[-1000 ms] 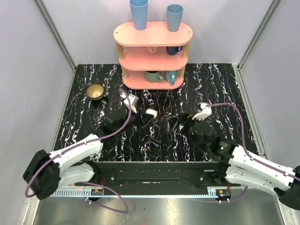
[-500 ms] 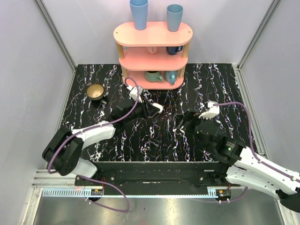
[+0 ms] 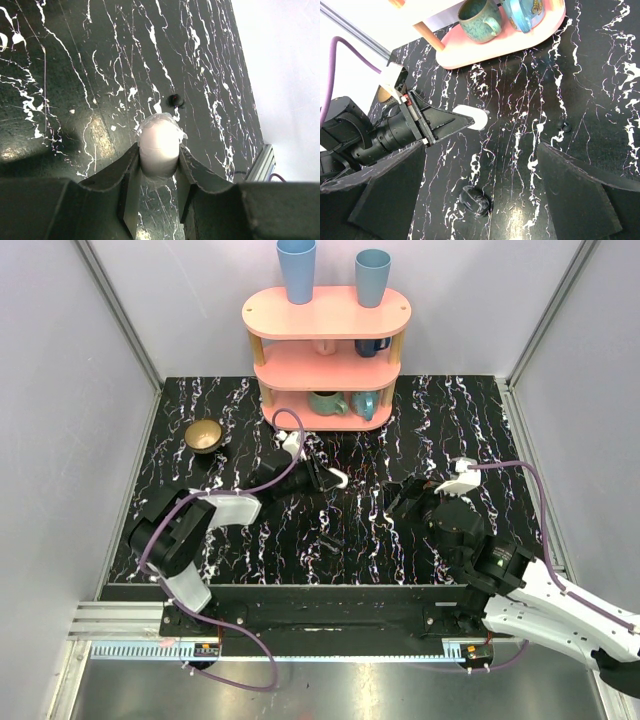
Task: Insert the wireless bluetooth earbuds into the charging case
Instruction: Place the charging case with the earbuds at the center of the board.
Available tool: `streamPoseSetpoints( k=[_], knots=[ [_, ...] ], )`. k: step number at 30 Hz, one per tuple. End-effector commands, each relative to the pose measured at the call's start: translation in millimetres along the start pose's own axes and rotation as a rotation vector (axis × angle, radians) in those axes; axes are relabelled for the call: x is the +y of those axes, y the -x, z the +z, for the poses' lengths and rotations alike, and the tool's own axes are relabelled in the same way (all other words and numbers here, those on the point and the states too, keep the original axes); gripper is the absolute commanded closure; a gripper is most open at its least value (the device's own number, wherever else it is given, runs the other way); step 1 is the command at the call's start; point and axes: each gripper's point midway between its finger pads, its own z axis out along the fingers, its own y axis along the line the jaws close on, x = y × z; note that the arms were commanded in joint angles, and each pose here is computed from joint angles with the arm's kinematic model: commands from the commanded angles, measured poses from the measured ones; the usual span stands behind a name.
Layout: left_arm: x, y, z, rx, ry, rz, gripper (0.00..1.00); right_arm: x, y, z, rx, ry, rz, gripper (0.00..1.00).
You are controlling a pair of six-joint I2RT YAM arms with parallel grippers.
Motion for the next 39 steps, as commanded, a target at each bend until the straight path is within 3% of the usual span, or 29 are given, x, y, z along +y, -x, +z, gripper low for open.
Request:
streamPoseSetpoints(
  k=[1, 4, 17, 39],
  knots=[
    [-10.0, 27.1, 10.1, -0.083, -0.021, -0.024, 0.97, 2.9, 14.9, -0.7, -0.035, -0.009, 0.017, 0.00],
    [-0.1, 22.9, 13.6, -0.085, -0.011, -0.054, 0.99, 4.8, 14.1, 0.2, -0.028, -0.005, 0.004, 0.00],
    [15.6, 7.2, 26.7, -0.057, -0.057, -0.129, 0.89, 15.9, 1.8, 3.4, 0.030, 0.038, -0.020, 0.00],
    [45.4, -3.4, 27.7, 0.017, 0.081, -0.074, 0.69, 17.5, -6.8, 2.0, 0.059, 0.064, -0.021, 0.00]
  ],
)
